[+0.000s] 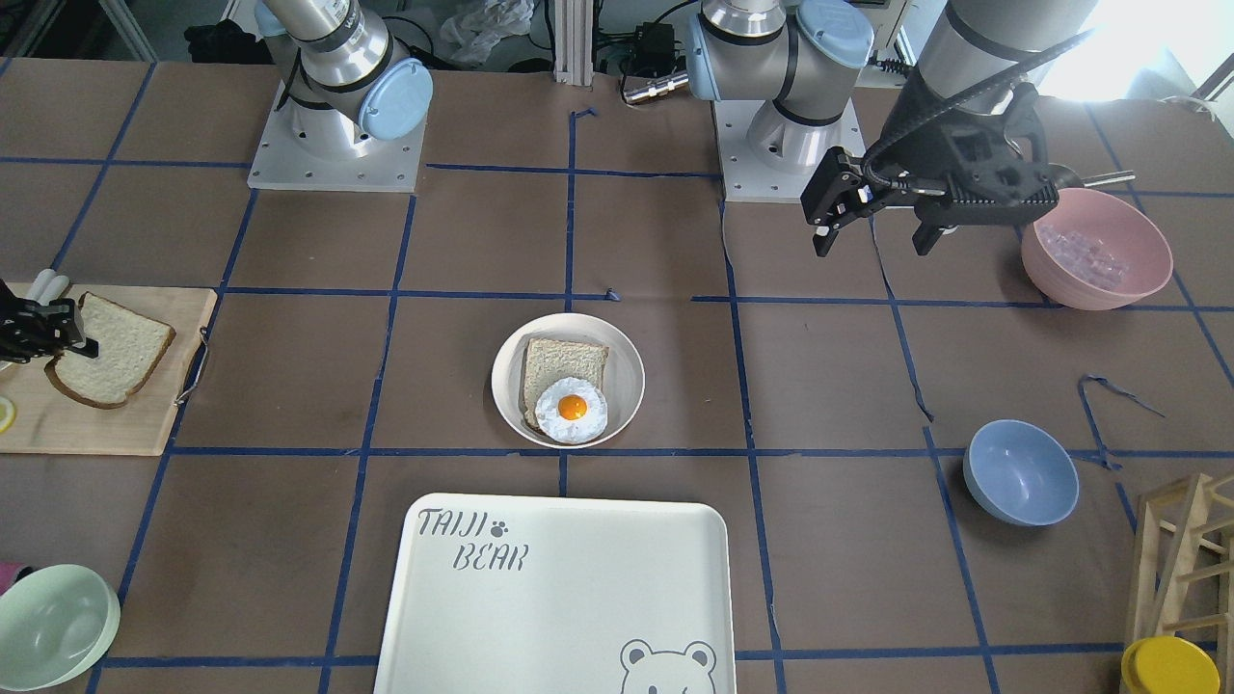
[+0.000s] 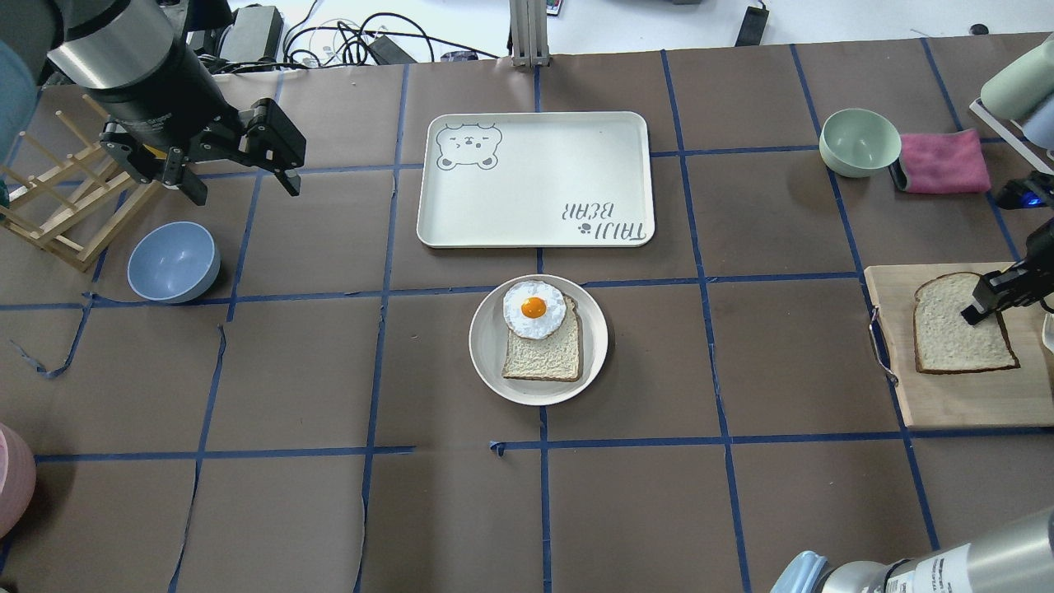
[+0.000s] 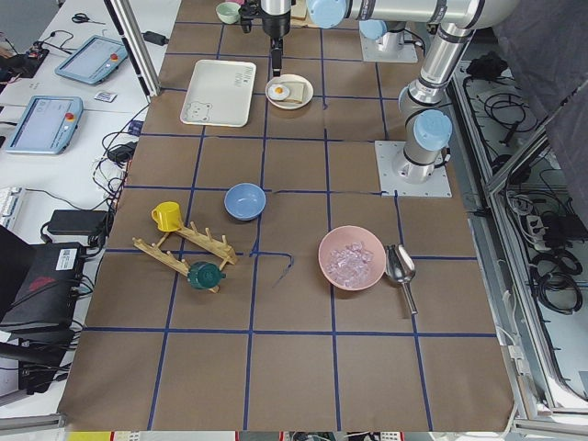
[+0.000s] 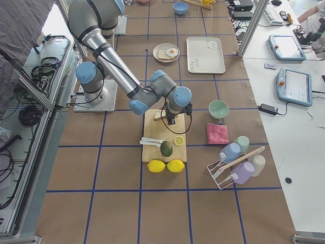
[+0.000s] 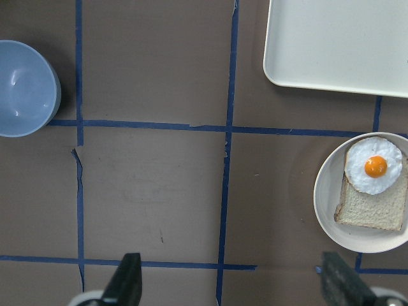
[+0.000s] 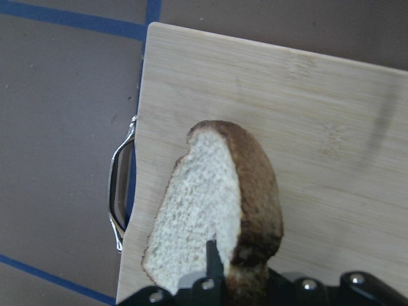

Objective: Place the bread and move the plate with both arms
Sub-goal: 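Grasp the bread slice edge with the right gripper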

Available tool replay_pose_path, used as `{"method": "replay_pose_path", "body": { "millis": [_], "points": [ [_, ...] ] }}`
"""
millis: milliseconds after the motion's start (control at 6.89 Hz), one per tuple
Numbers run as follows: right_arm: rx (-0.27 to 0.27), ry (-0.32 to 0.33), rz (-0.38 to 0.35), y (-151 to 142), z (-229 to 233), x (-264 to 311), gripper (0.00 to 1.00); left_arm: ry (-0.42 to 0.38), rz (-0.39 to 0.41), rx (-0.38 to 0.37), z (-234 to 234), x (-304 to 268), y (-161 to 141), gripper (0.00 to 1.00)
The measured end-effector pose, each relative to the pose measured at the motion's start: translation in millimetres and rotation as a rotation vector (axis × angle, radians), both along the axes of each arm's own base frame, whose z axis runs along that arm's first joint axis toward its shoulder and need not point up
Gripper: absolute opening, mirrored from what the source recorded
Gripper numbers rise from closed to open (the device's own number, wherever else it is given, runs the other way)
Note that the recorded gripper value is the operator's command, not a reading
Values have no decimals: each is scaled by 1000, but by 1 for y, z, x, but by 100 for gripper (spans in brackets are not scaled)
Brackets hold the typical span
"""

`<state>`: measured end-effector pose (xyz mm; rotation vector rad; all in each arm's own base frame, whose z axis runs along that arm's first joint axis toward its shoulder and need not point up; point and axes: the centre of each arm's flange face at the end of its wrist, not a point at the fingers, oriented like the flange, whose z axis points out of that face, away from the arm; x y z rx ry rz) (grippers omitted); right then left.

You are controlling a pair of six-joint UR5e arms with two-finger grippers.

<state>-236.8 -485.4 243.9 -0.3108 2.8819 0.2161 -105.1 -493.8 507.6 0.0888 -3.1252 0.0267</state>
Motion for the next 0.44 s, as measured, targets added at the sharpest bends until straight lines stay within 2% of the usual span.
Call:
{"method": "replay_pose_path", "body": {
  "millis": [290,435],
  "points": [
    [-3,8,-9,-8,54,39,0,-2,0,0,0,0,1,100],
    [-15,7,-21,-25,88,75,0,-2,0,0,0,0,1,100]
  ]
}}
